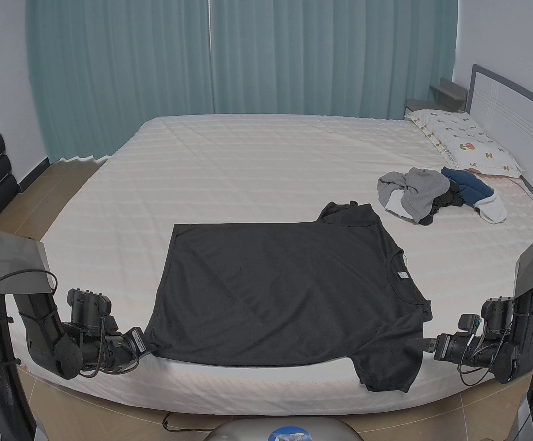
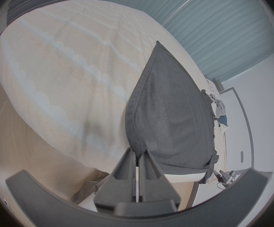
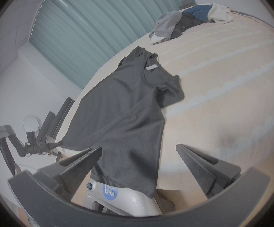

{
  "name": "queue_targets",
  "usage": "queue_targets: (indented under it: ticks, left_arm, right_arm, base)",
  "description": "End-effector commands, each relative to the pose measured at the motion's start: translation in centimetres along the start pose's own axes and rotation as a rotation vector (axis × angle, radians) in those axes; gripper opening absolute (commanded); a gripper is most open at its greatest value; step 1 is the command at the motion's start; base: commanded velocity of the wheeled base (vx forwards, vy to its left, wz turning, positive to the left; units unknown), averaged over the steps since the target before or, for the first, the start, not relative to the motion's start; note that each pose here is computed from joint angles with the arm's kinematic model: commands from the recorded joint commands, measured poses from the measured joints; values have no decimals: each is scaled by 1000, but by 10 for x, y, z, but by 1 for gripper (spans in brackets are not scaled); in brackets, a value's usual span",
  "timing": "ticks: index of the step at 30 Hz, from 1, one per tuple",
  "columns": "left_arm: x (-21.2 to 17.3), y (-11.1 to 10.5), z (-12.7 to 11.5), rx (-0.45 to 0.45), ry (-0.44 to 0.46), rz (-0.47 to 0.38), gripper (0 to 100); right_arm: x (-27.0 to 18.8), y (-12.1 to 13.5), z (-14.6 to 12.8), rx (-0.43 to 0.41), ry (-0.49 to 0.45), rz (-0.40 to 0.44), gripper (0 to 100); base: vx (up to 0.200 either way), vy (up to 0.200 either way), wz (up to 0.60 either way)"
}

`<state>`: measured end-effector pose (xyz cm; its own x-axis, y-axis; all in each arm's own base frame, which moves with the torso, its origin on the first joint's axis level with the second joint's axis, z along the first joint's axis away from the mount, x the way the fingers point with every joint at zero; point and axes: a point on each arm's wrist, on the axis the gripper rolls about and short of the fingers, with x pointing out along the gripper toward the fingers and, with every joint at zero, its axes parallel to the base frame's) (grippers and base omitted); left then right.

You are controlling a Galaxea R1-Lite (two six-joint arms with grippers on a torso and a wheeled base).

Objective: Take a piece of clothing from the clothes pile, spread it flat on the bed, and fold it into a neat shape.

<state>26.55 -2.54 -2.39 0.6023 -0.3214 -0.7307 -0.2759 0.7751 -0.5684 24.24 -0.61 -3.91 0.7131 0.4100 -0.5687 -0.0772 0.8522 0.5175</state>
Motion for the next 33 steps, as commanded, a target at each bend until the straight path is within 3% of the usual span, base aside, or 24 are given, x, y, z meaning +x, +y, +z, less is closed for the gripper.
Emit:
queue_targets:
  ticks: [1, 10, 19, 20, 33]
  left_arm:
    - [0, 0, 0, 0, 0, 0, 0]
    - [0, 0, 0, -1, 1, 1, 0]
    - [0, 0, 0, 0, 0, 0, 0]
    - [0, 0, 0, -1, 1, 1, 0]
    - [0, 0, -1, 0, 2, 2, 0]
  right_arm:
    - [2, -3, -8, -10, 35, 2, 100]
    - [7, 3, -10, -53, 55, 57, 100]
    - [12, 2, -9, -60, 51, 60, 100]
    - [12, 0, -10, -59, 54, 54, 0]
    - [-6, -13, -13, -53, 54, -6, 0]
  base:
    - [0, 0, 0]
    - [0, 0, 0]
    - [0, 0, 0]
    - [0, 0, 0]
    - [0, 0, 0]
